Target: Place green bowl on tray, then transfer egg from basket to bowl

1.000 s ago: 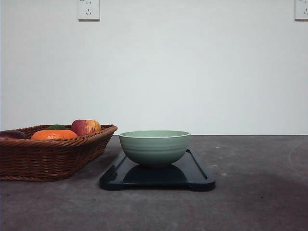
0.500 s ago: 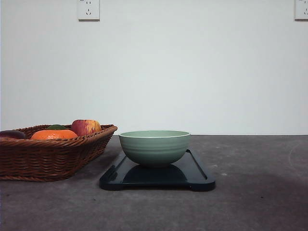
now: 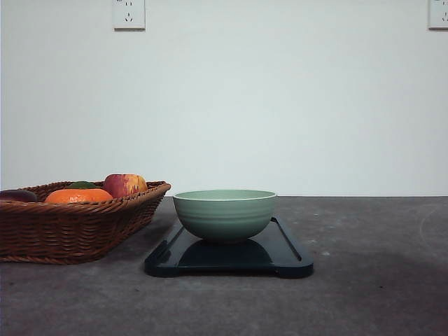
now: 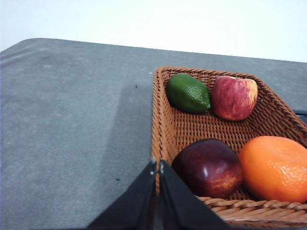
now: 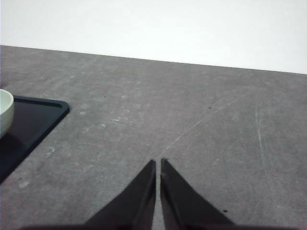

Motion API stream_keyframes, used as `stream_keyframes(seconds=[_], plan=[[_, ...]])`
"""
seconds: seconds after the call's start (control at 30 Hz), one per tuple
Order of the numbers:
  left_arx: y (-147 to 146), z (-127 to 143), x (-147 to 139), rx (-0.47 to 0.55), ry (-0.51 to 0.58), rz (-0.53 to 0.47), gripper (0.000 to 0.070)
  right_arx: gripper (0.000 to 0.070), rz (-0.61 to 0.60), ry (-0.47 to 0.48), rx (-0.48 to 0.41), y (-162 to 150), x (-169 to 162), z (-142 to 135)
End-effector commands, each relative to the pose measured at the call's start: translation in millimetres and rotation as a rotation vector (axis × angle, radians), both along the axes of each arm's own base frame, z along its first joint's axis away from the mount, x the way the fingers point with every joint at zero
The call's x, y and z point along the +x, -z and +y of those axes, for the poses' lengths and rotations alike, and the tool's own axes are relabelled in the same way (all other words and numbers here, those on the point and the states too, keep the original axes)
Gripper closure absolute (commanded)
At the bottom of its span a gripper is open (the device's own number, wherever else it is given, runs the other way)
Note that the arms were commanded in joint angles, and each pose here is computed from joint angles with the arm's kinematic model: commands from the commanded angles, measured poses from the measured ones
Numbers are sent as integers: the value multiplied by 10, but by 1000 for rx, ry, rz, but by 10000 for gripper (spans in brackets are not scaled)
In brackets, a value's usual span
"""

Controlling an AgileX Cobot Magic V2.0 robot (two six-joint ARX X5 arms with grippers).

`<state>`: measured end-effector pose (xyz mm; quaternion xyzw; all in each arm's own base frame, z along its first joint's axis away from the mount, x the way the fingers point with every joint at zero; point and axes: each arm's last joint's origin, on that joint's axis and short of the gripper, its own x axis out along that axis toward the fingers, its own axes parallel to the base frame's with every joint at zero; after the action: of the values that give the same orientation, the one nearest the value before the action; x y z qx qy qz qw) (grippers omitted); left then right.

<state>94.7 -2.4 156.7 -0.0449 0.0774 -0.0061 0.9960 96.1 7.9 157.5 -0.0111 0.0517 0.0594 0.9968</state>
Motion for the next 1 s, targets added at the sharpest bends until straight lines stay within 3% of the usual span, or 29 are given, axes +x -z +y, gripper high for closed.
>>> stream_keyframes(seconds=[0.0, 0.97], plan=[[68, 2, 8, 11, -2, 22, 700, 693, -7, 0, 11, 4, 3, 2], [68, 2, 8, 11, -2, 22, 700, 693, -7, 0, 11, 4, 3, 2]])
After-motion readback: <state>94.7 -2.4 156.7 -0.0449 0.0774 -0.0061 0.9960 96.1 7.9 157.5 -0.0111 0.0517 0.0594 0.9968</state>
